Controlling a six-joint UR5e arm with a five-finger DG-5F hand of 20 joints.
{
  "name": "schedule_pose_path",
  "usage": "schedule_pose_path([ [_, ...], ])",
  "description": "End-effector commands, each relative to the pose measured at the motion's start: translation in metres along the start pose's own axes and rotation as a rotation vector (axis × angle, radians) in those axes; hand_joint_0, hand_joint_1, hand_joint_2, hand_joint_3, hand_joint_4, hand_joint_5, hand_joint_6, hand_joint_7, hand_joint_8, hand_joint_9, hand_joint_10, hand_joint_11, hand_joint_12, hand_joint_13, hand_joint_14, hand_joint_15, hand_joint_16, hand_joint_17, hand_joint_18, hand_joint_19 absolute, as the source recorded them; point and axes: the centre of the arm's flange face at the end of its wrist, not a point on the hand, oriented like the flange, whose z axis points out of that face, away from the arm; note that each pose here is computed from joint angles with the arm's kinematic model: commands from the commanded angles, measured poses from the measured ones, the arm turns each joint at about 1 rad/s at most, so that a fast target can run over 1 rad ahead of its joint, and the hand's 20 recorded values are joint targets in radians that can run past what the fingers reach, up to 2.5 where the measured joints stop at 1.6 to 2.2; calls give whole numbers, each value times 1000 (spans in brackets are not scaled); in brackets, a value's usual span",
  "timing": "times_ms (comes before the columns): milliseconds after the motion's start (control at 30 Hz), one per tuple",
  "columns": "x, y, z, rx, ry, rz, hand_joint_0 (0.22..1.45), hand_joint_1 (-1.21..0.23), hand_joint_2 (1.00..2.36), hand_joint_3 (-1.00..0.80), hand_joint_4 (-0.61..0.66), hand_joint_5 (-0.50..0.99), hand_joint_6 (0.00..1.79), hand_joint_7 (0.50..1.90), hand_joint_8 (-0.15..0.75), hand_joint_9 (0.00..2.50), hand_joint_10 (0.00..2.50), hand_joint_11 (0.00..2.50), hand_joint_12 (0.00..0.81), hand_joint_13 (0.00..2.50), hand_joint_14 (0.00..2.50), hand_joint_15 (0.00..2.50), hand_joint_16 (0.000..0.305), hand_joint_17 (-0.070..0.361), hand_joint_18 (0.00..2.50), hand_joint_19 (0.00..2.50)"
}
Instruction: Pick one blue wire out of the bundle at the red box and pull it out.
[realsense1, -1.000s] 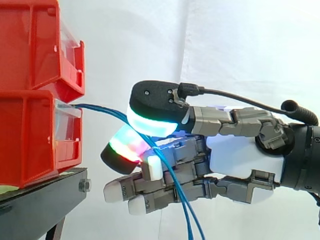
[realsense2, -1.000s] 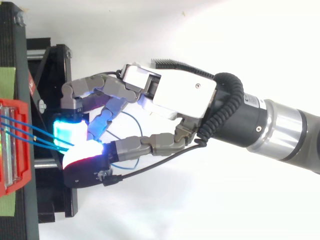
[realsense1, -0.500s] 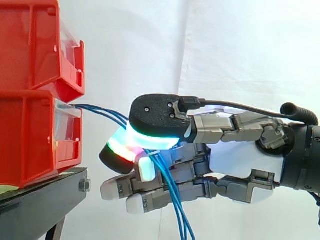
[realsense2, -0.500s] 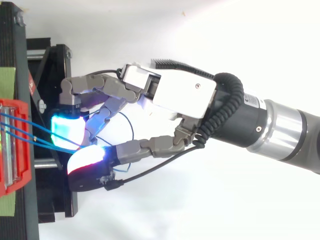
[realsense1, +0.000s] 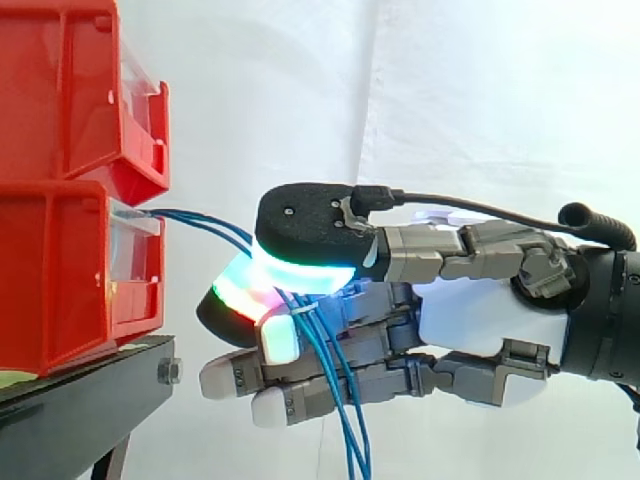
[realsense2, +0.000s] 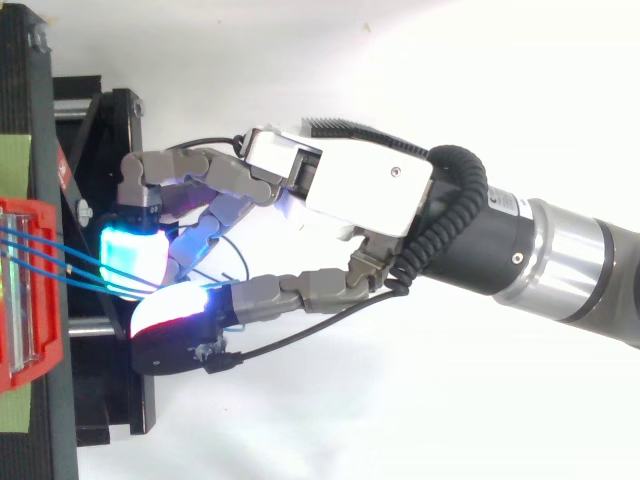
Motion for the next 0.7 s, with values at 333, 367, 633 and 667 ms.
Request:
schedule_pose_path([
  [333,0,1,0,0,1,0,601,-815,1027,-91,398,-89,576,1481,223,870,27,695,335,441,14,311,50,113,391,461],
  [367,-1,-1,0,1,-1,0,603,-820,1028,-92,402,-91,582,1472,221,860,27,699,335,440,14,314,50,113,390,464],
  [633,-2,0,1,-1,-1,0,606,-908,1019,-234,399,-105,638,1374,220,844,26,690,334,414,14,284,51,115,379,436],
  [667,-2,1,1,-2,-2,2,607,-916,1017,-277,387,-105,640,1370,216,840,27,694,335,405,13,283,51,115,378,441],
])
